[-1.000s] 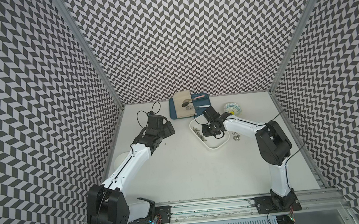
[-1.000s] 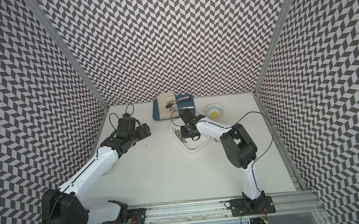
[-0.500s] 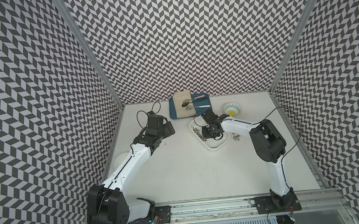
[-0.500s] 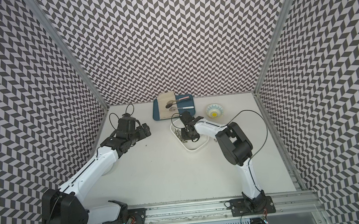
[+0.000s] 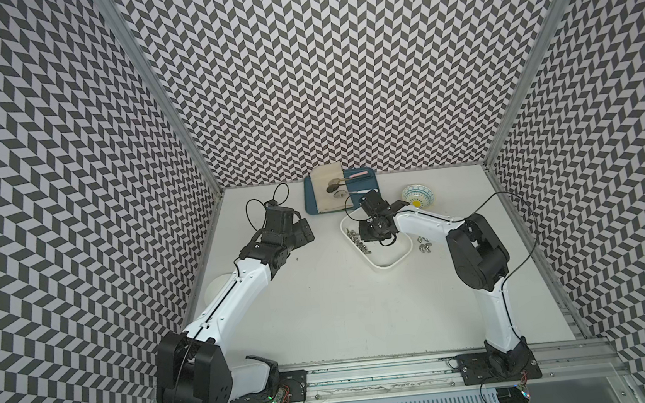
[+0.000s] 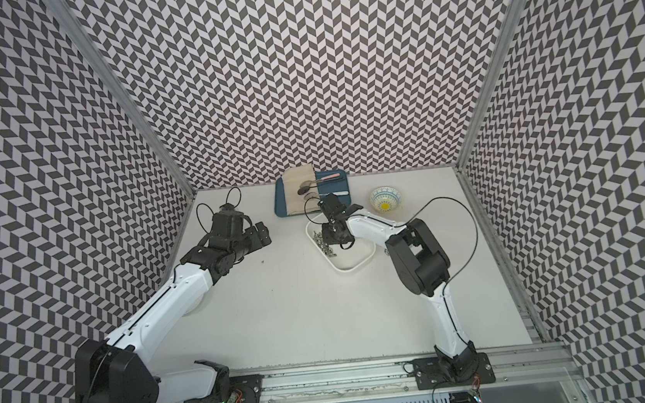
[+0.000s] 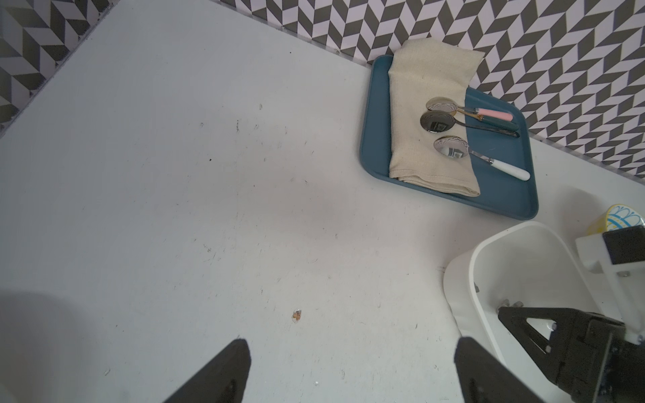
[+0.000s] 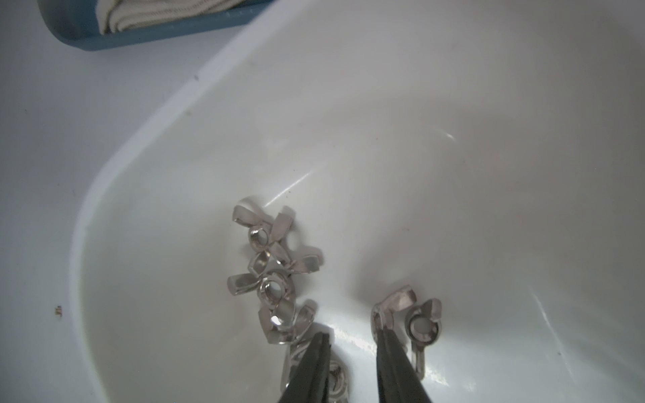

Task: Take out the wing nut from the storage box
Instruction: Pick up the wing nut from the storage box.

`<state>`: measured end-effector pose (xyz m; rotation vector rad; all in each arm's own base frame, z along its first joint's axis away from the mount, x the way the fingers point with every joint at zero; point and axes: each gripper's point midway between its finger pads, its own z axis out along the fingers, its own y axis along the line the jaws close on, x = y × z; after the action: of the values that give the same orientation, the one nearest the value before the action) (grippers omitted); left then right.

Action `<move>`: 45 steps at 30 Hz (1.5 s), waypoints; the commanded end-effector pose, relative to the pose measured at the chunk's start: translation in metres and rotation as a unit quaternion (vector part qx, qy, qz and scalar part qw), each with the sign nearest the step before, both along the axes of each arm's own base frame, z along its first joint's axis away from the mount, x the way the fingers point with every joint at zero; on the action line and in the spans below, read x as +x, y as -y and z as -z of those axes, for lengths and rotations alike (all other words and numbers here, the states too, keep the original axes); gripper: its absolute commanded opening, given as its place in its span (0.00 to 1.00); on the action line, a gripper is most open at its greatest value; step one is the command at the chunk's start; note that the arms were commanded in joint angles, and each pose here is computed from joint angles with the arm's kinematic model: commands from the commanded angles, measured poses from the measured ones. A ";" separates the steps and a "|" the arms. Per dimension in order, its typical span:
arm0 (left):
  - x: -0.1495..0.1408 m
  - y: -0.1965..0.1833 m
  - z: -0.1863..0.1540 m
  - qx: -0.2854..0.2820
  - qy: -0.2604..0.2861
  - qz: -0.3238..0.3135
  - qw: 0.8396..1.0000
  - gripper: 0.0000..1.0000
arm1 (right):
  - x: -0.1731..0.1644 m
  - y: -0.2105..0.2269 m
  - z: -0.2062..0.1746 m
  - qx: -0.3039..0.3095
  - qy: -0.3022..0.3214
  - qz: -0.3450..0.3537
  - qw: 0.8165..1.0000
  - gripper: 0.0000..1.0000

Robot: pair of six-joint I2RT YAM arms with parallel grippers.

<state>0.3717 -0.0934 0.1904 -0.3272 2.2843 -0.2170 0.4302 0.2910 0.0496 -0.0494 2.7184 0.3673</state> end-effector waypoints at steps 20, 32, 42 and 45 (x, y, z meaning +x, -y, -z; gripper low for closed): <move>0.004 -0.002 -0.017 0.006 0.019 0.000 1.000 0.96 | 0.017 0.003 0.021 -0.027 0.002 0.012 1.000 0.29; 0.005 -0.006 -0.017 0.009 0.020 -0.004 1.000 0.96 | 0.021 0.004 0.034 -0.031 -0.008 0.011 0.999 0.16; 0.008 -0.004 -0.015 0.003 0.021 -0.001 1.000 0.96 | 0.022 -0.003 -0.001 0.013 0.025 -0.001 1.000 0.00; 0.009 -0.003 -0.016 0.000 0.022 -0.001 1.000 0.95 | 0.026 -0.010 -0.035 0.042 0.052 -0.007 0.998 0.00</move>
<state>0.3726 -0.0900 0.1904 -0.3175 2.2843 -0.2042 0.4479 0.2928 0.0391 -0.0505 2.6978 0.3655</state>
